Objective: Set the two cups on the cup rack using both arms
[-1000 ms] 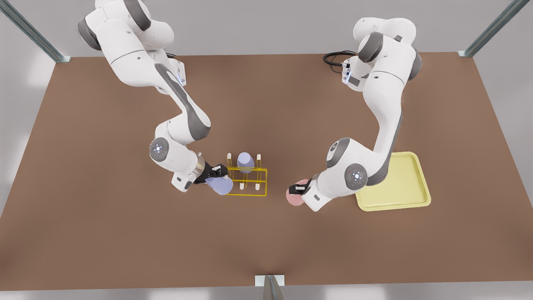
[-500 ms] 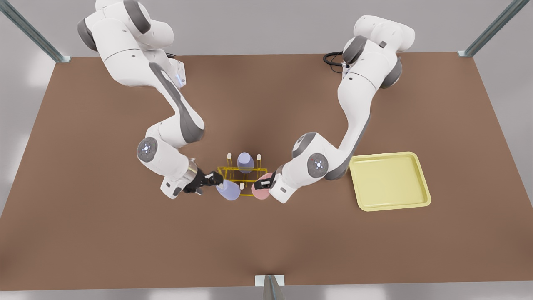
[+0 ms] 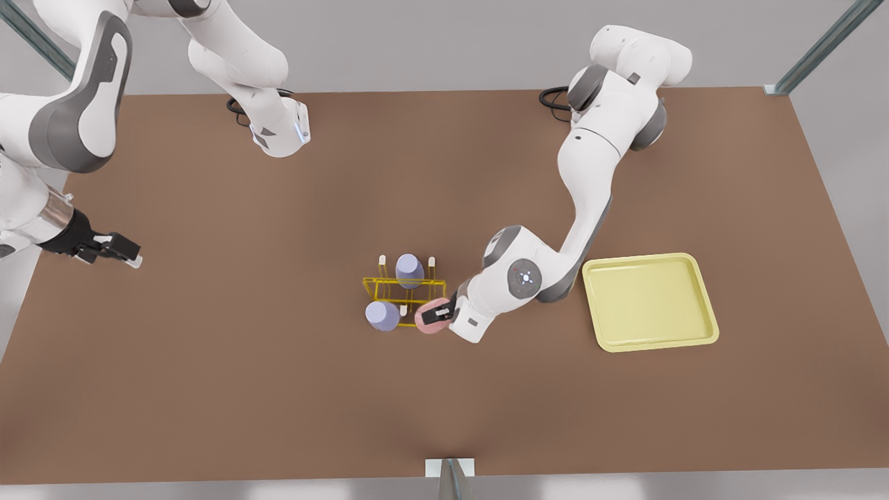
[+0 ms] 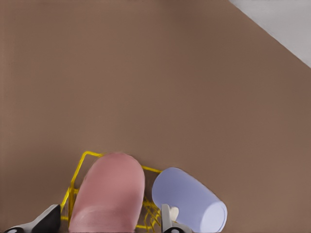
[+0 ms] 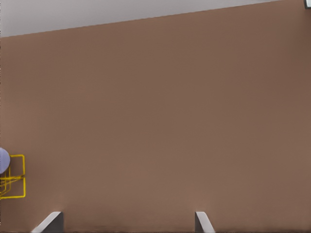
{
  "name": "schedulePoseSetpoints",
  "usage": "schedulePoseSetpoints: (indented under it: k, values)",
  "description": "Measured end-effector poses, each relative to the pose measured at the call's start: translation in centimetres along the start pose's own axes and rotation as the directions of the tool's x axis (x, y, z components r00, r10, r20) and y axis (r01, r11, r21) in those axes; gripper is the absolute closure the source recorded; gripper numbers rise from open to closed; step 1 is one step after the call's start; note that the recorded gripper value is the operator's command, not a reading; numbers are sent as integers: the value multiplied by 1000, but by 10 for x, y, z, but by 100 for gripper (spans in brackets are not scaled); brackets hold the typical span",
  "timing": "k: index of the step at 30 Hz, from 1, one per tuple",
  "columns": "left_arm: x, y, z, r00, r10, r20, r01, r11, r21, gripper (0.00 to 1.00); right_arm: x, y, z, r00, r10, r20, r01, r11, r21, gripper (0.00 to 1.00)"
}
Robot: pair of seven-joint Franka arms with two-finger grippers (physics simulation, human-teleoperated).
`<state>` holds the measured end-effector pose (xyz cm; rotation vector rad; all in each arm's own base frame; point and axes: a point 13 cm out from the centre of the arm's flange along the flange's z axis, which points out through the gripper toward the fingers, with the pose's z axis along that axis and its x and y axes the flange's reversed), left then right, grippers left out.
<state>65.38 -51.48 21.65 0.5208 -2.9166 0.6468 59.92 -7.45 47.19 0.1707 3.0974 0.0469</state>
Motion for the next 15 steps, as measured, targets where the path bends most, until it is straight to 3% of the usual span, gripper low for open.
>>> schedulePoseSetpoints:
  k: [3, 5, 7, 10, 15]
  values:
    - [-31, 20, -62, 999, -30, 40, 32, 999, -33, 0, 8, 5, 1, 999, -32, -32, 31, 999, -9, 0]
    - [-83, 73, -168, 991, -67, 115, 77, 994, -82, 0, 12, 5, 0, 998, -48, -43, 47, 999, -13, 0]
    - [-101, 130, -245, 985, -38, 167, 73, 976, -205, 0, 15, 4, 0, 997, -61, -52, 60, 998, -15, 0]
    - [-47, 209, -317, 983, 75, 165, 14, 877, -480, 0, 19, 5, -2, 995, -79, -64, 78, 997, -16, 0]
    - [-6, 240, -353, 985, 167, 39, -114, 808, -578, 0, 23, 10, -4, 990, -113, -79, 113, 994, -15, 0]
